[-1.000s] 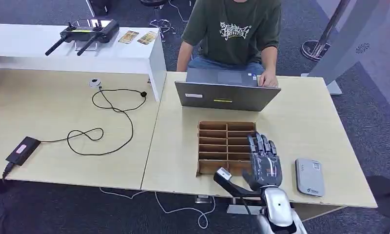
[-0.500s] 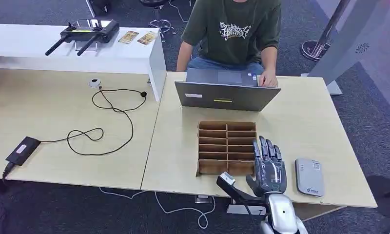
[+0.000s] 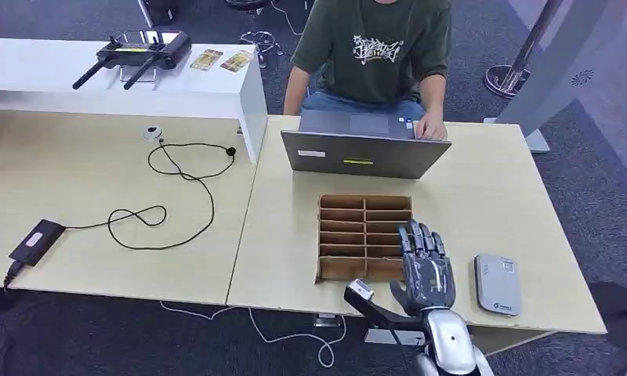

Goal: Pass the card to the sensor for recognition and then transmit it.

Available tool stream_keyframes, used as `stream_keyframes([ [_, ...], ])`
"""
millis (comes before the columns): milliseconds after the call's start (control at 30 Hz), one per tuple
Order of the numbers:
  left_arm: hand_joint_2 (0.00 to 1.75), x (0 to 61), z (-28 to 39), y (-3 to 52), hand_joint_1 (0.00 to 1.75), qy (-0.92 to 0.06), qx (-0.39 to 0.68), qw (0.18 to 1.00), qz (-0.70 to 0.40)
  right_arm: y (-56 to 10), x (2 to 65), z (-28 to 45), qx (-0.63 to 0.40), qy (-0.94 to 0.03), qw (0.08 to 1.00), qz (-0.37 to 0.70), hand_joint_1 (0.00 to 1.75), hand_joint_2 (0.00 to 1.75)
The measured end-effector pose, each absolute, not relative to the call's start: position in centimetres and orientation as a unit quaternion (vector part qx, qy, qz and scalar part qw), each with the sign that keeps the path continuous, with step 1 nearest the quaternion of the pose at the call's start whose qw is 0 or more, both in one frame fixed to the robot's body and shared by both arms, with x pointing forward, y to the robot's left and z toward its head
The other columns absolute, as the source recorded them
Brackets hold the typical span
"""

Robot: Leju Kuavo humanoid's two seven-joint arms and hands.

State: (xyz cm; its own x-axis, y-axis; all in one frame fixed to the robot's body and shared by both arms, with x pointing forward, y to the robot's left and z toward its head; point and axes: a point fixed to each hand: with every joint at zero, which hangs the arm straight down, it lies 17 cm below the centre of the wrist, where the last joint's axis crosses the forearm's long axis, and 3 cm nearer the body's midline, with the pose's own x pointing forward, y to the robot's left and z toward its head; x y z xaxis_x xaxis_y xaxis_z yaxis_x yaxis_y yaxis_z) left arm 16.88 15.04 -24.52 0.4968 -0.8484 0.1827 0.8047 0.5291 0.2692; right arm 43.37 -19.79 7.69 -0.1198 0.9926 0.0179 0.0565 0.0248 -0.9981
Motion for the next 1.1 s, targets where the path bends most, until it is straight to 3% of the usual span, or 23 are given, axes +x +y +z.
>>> stream_keyframes([
  [1100,0.0,17.0,-24.6,15.4,0.0,-0.15,0.08,0.868,-0.467,-19.8,44.0,8.7,-0.485,-0.552,0.458,0.5,0.0,1.75],
])
